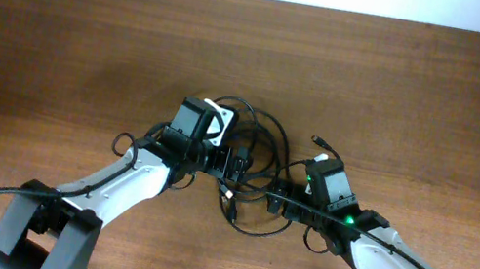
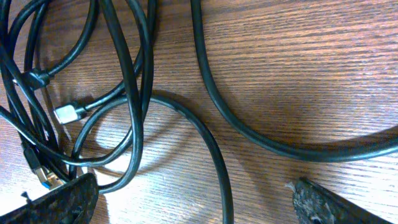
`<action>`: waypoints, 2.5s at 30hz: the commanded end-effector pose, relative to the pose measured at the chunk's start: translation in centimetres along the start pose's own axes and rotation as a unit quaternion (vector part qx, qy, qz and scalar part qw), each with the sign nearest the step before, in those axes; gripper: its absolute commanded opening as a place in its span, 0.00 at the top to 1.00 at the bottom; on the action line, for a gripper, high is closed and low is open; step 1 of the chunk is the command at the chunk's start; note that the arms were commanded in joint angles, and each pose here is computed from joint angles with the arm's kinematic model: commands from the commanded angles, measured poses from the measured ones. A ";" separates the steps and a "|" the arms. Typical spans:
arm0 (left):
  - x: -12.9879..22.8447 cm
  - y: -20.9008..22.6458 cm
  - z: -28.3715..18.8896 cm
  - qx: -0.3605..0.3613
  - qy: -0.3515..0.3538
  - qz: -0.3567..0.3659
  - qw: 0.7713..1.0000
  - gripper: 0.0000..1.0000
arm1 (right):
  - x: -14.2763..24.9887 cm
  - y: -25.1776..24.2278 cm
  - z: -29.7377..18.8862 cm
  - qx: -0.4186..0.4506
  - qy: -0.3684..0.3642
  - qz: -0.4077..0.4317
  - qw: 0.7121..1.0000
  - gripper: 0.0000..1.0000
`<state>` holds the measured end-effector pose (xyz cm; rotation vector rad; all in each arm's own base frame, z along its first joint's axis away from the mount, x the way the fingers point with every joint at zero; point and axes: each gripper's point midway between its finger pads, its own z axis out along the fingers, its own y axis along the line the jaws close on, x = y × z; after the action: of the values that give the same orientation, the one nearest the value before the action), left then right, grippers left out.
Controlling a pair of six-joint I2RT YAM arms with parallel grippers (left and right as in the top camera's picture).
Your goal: Untangle cables
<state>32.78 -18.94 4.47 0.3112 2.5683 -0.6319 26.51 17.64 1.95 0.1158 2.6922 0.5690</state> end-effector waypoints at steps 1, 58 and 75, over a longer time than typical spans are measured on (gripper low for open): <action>-0.1 0.3 0.1 -0.010 0.000 0.007 1.000 0.01 | 0.1 0.0 0.2 0.004 0.001 -0.004 1.000 0.01; -0.5 3.9 3.0 -0.085 -0.020 0.008 0.996 0.74 | 0.4 0.2 0.2 -0.003 0.008 -0.004 1.000 0.01; -0.8 3.8 3.0 -0.082 -0.025 0.009 0.996 0.66 | 0.5 0.1 0.2 0.000 0.011 -0.004 1.000 0.01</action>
<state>35.63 -17.03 1.13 0.2549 2.5524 -0.4160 26.38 17.66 1.90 0.1143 2.6981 0.5717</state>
